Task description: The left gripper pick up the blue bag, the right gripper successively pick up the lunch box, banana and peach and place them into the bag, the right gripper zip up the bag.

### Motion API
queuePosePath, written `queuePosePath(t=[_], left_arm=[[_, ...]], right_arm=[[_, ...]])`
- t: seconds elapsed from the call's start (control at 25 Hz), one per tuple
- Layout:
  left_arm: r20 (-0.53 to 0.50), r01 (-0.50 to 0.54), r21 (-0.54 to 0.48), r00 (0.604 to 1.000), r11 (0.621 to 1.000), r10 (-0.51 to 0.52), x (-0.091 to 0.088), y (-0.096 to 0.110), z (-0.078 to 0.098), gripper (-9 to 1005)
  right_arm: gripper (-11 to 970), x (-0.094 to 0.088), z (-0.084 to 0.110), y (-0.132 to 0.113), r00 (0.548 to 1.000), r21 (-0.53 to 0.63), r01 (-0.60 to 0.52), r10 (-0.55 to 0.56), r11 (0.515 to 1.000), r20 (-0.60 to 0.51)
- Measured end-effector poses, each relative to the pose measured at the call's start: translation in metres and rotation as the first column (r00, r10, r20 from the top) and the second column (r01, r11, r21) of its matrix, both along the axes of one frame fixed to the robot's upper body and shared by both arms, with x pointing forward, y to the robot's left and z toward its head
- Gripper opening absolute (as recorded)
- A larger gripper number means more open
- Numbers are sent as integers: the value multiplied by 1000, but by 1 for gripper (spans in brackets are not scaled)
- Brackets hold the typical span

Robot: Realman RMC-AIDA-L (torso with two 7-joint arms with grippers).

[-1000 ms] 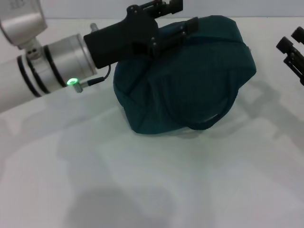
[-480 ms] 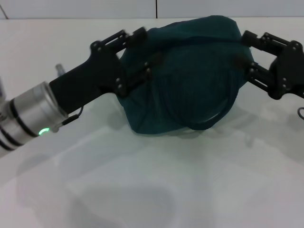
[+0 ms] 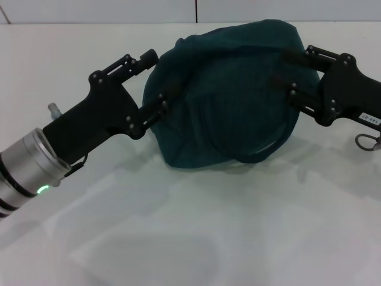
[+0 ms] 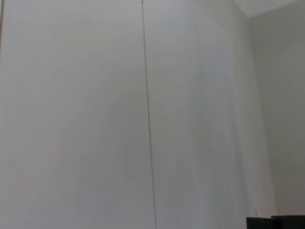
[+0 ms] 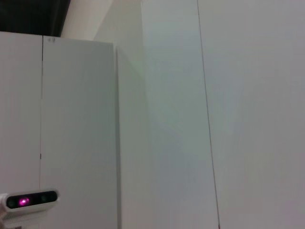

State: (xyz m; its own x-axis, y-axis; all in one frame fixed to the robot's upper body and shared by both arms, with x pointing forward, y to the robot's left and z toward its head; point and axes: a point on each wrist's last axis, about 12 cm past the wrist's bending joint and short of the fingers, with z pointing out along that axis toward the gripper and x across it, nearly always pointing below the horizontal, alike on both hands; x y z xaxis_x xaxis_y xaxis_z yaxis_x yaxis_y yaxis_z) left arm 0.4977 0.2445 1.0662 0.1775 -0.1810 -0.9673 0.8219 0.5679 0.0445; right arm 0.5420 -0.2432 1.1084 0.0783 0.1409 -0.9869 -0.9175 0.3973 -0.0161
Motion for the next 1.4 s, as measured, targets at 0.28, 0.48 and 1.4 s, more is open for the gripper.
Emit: queuePosePath(t=[0.28,0.48,1.4], left_arm=[[33,21,19,999,1000,-22,-4,-1,0,571],[44,40,27,998,999,-41,-5,0,1,570],[88,131,2,988,991,-131,-20,-6,2,570]], right_arm=[[515,-2,1,-7,1000,-2,-4,4,1000,-15],[517,-5,3,-12,1000,7,-18,18,1000,-19],[705,-15,6,-14,993,-41,-119,117,992,-29]])
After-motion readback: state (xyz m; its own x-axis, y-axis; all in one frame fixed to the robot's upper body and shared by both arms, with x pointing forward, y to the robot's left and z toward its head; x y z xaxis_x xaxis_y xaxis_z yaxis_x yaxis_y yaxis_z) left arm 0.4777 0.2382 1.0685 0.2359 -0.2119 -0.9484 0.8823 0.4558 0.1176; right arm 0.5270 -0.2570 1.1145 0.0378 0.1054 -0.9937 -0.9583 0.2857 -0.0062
